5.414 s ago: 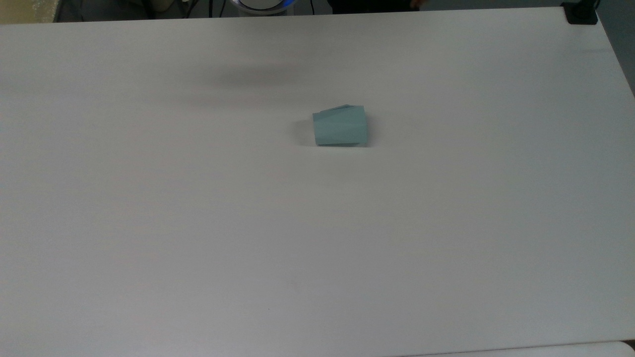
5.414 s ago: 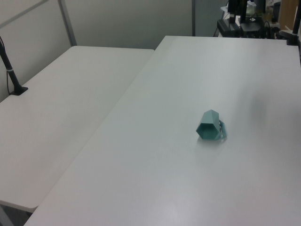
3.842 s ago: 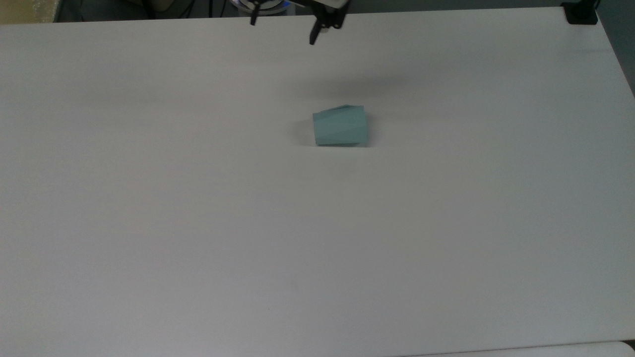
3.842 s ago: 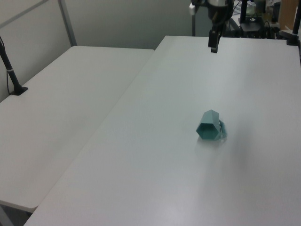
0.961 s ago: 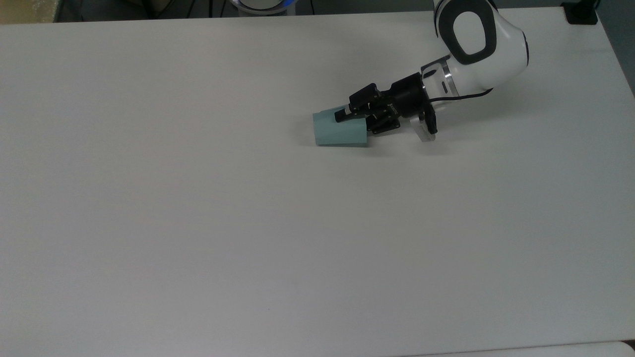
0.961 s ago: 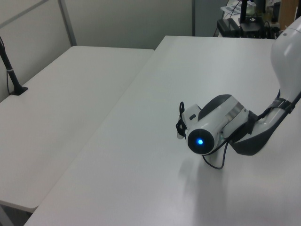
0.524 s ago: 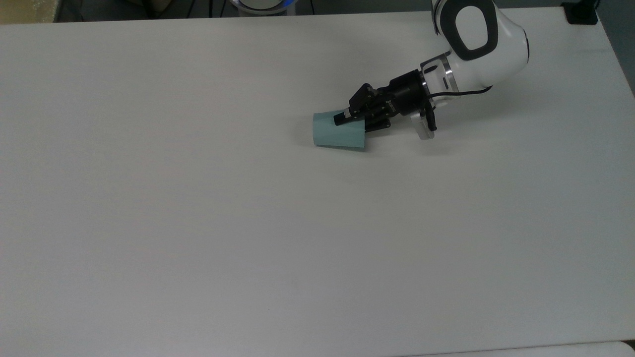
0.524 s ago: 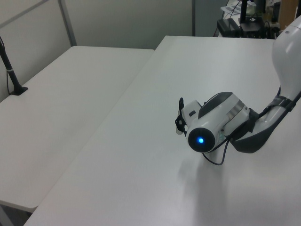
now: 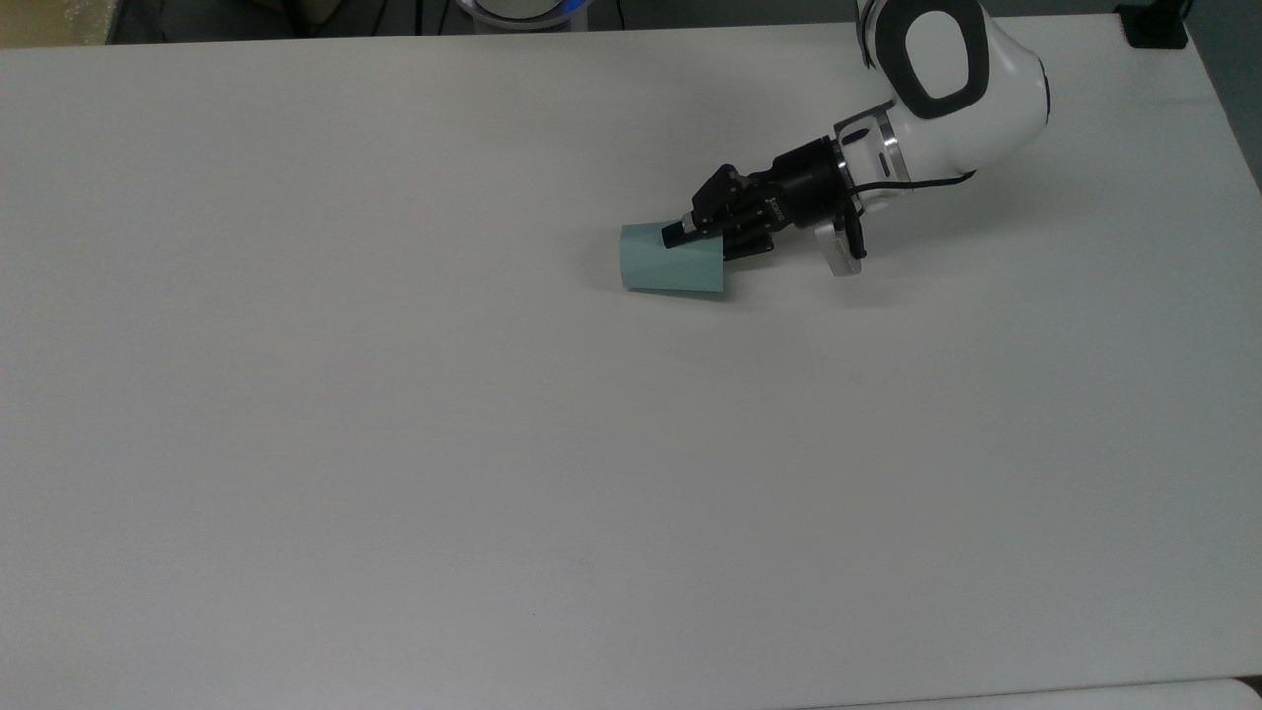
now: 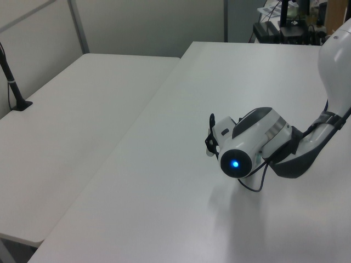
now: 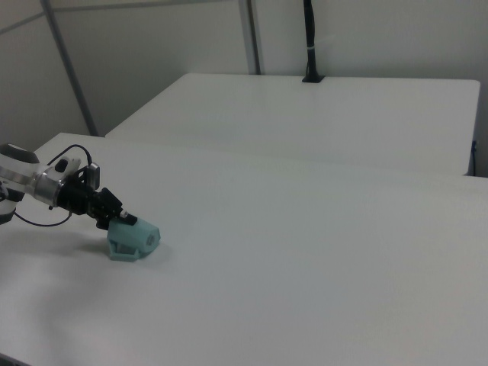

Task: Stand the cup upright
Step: 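Close the gripper on the teal cup's body, then lift the teal cup and rotate it so its opening faces up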

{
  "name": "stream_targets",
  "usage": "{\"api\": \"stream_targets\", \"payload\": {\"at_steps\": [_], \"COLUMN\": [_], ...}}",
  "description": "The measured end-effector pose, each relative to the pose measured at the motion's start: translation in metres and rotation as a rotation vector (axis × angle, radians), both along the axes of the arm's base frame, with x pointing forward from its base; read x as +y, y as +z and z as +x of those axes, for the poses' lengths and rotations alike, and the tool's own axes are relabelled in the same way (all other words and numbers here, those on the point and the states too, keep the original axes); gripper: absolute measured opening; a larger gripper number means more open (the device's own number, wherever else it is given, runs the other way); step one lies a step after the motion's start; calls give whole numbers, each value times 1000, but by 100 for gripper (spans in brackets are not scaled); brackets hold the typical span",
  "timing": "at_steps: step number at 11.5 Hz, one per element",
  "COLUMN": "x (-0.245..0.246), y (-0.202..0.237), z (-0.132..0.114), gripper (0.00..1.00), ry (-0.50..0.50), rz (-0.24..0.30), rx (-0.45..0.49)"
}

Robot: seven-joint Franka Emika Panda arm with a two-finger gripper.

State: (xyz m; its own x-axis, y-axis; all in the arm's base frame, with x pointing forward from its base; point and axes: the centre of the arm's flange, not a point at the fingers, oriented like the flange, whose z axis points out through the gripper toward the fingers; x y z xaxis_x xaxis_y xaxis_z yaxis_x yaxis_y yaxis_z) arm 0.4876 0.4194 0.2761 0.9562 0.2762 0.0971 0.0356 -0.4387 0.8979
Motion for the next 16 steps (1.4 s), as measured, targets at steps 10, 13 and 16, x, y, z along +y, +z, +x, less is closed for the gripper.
{"api": "stream_targets", "payload": {"at_steps": [10,13,16], "x": [-138,-214,-284], "y": [172,209,221], "z": [62,64,66], "gripper": [10,10,10], "ry": [-161,-218,-251], "rz": [492,789,1014], "rx": [18,90,127]}}
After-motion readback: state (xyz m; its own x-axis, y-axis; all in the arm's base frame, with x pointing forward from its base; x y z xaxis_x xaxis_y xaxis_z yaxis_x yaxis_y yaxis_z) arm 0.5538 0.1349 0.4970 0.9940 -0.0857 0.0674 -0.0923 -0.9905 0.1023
